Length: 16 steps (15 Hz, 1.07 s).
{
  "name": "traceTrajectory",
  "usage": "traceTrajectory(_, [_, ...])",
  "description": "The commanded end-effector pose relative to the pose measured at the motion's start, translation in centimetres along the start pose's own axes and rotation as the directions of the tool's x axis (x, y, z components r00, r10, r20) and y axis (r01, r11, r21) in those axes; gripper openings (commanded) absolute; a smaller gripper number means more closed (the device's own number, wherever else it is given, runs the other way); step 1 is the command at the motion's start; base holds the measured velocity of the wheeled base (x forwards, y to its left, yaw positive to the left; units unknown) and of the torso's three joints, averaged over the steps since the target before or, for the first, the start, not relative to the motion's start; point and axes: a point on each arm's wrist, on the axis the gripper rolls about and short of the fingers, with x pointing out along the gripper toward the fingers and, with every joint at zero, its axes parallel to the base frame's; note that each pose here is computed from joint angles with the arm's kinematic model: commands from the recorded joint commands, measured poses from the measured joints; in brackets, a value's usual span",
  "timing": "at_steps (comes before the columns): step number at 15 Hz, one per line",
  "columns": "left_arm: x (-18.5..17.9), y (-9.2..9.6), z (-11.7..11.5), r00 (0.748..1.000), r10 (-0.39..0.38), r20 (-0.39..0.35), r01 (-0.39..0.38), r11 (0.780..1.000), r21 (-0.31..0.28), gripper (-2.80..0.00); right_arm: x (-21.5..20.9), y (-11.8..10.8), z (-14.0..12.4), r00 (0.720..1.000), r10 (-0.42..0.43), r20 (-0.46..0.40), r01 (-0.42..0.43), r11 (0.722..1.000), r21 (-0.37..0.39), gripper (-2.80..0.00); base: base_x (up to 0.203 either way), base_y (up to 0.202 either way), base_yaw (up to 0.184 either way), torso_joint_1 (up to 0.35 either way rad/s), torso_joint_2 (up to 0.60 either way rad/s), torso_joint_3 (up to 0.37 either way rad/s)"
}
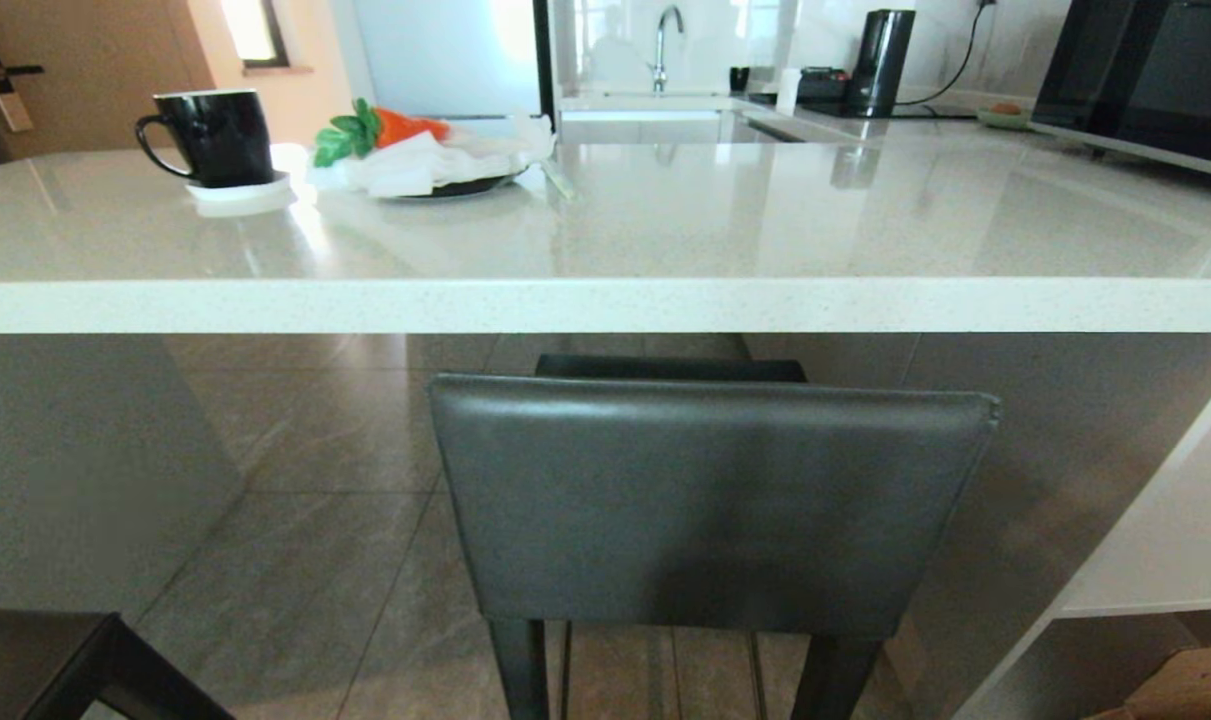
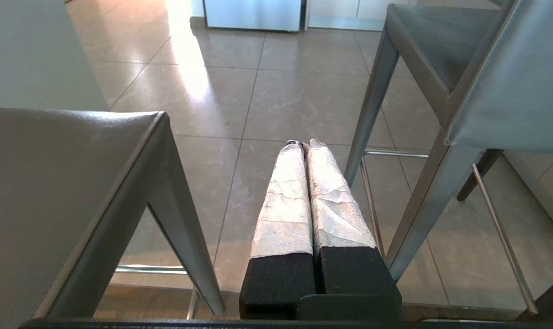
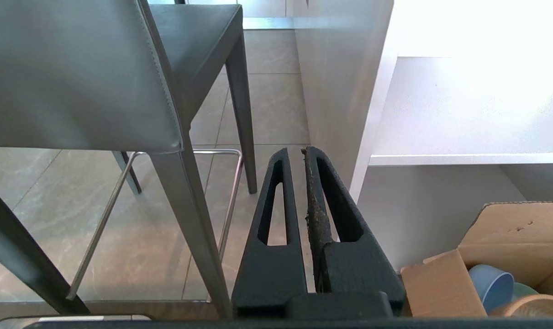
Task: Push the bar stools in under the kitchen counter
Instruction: Pull the gray chair out from under the dining table
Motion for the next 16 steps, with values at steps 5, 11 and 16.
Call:
traceTrajectory(5, [0.03,0.01,-0.05,1.000,-0.002,-0.003,0.002,1.000,-0.001,0.00,0.01,0.00,0.03,1.000,-0.001,0.000,0.001,1.000,0.017,-2.80,0.000,0.000,0.000,0.000,0.00,0.000])
traceTrajectory(11, [0.03,0.01,-0.06,1.000,-0.002,-0.003,0.002,1.000,-0.006,0.00,0.01,-0.01,0.04,1.000,-0.005,0.002,0.005,1.000,0.030,0.00,0.000,0.000,0.000,0.000,0.00,0.000])
traceTrajectory(16, [0.03,0.00,-0.06,1.000,-0.003,-0.003,0.003,1.000,-0.005,0.00,0.00,-0.01,0.06,1.000,-0.005,0.005,0.005,1.000,0.024,0.00,0.000,0.000,0.000,0.000,0.00,0.000])
